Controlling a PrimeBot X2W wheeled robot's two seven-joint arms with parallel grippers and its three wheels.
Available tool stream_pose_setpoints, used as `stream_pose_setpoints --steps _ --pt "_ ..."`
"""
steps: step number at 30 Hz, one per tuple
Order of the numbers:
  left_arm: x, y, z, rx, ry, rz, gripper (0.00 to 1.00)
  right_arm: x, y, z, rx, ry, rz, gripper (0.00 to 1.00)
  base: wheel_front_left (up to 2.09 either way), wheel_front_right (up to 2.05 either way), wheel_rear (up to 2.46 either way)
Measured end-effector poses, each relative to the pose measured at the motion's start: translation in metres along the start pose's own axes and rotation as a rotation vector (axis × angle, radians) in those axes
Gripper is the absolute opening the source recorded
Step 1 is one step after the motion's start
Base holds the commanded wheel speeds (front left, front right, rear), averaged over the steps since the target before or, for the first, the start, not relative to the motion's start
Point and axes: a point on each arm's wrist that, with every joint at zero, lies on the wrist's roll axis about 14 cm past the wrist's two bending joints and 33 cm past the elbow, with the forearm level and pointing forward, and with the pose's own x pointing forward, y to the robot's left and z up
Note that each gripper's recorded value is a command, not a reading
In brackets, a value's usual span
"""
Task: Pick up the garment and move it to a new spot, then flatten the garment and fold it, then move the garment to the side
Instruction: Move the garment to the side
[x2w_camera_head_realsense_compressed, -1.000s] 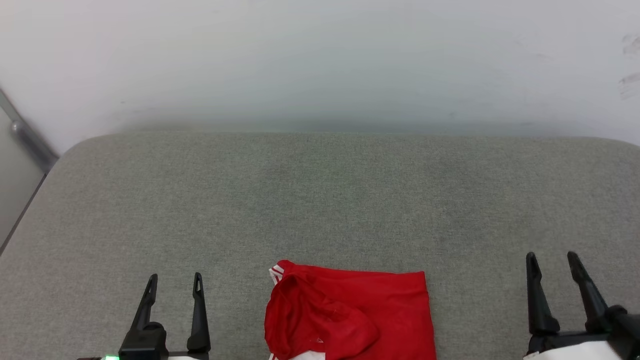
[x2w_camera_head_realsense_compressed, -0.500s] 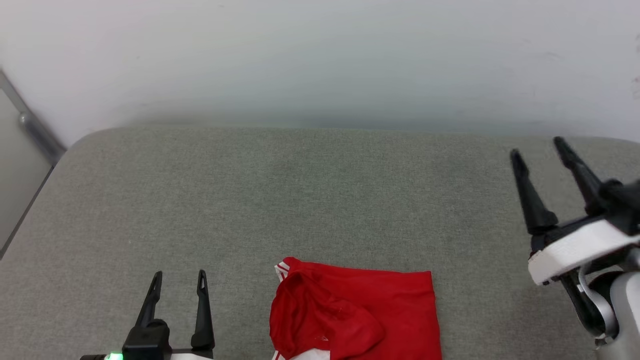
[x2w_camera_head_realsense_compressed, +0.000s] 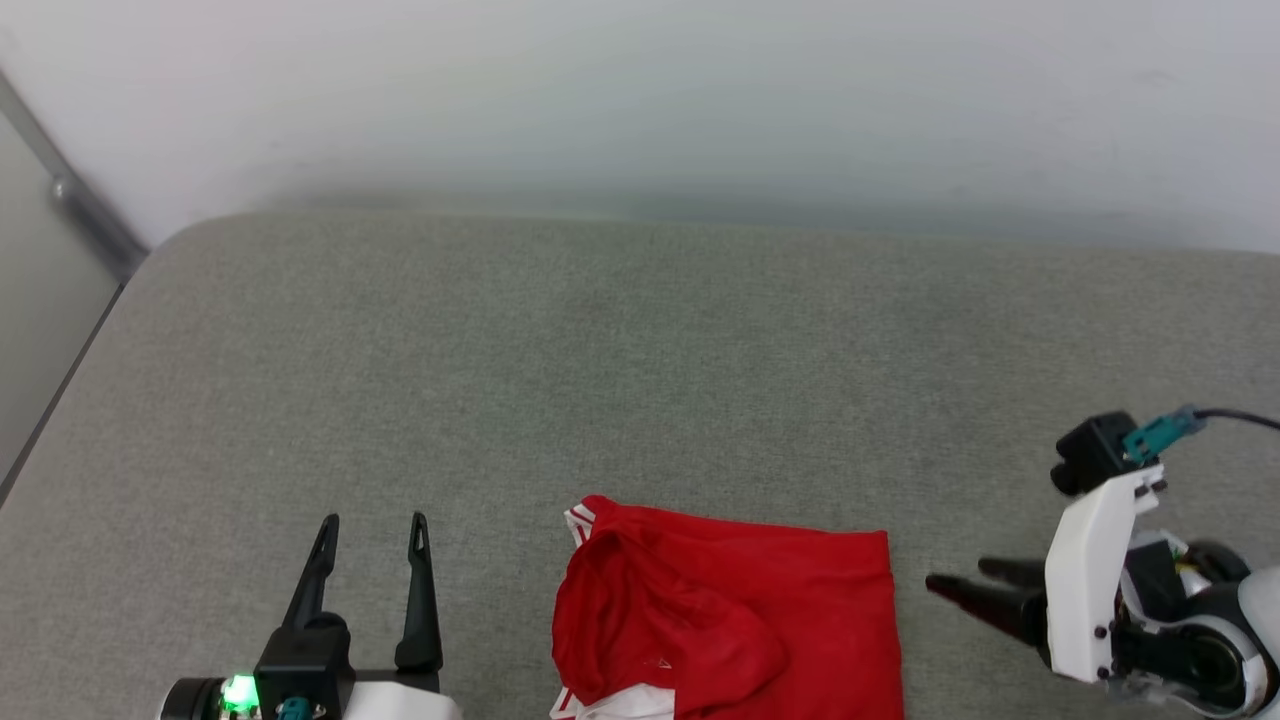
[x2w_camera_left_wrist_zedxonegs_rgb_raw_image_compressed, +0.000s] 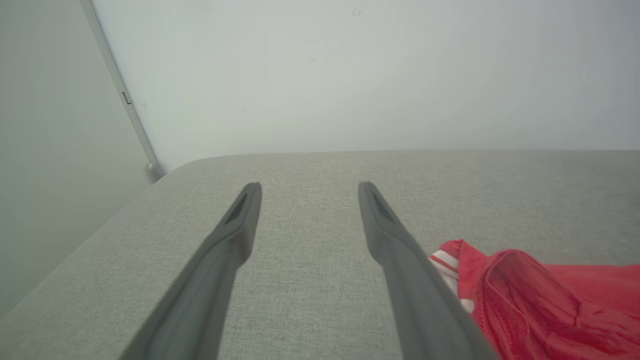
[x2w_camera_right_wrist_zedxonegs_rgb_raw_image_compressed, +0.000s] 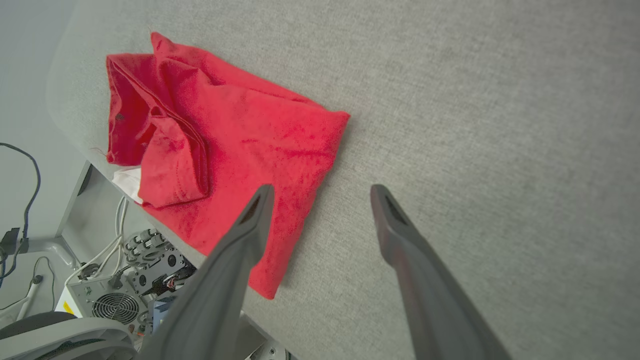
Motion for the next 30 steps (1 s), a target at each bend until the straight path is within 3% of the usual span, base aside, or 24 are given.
stream_pose_setpoints --steps 7,20,21,22,23,30 --pt "0.013 0.001 -0.005 0.006 0.014 0.007 1.00 0.031 0.013 -0.041 0.134 0.153 0.108 1.00 0.00 0.00 0.00" --pt "0.029 0.005 -0.022 0.024 0.061 0.022 1.00 0.087 0.038 -0.082 0.174 0.293 0.206 1.00 0.00 0.00 0.00" --pt "0.029 0.006 -0.022 0.025 0.064 0.025 1.00 0.089 0.039 -0.082 0.172 0.293 0.208 0.48 0.00 0.00 0.00" --pt "0.028 0.007 -0.023 0.025 0.067 0.027 1.00 0.091 0.040 -0.083 0.169 0.293 0.211 0.19 0.00 0.00 0.00" --pt "0.028 0.007 -0.023 0.025 0.067 0.028 1.00 0.092 0.041 -0.081 0.159 0.287 0.213 0.00 0.00 0.00 0.00" --pt "0.024 0.008 -0.018 0.020 0.055 0.034 1.00 0.089 0.054 -0.064 0.052 0.220 0.229 0.00 0.00 0.00 0.00"
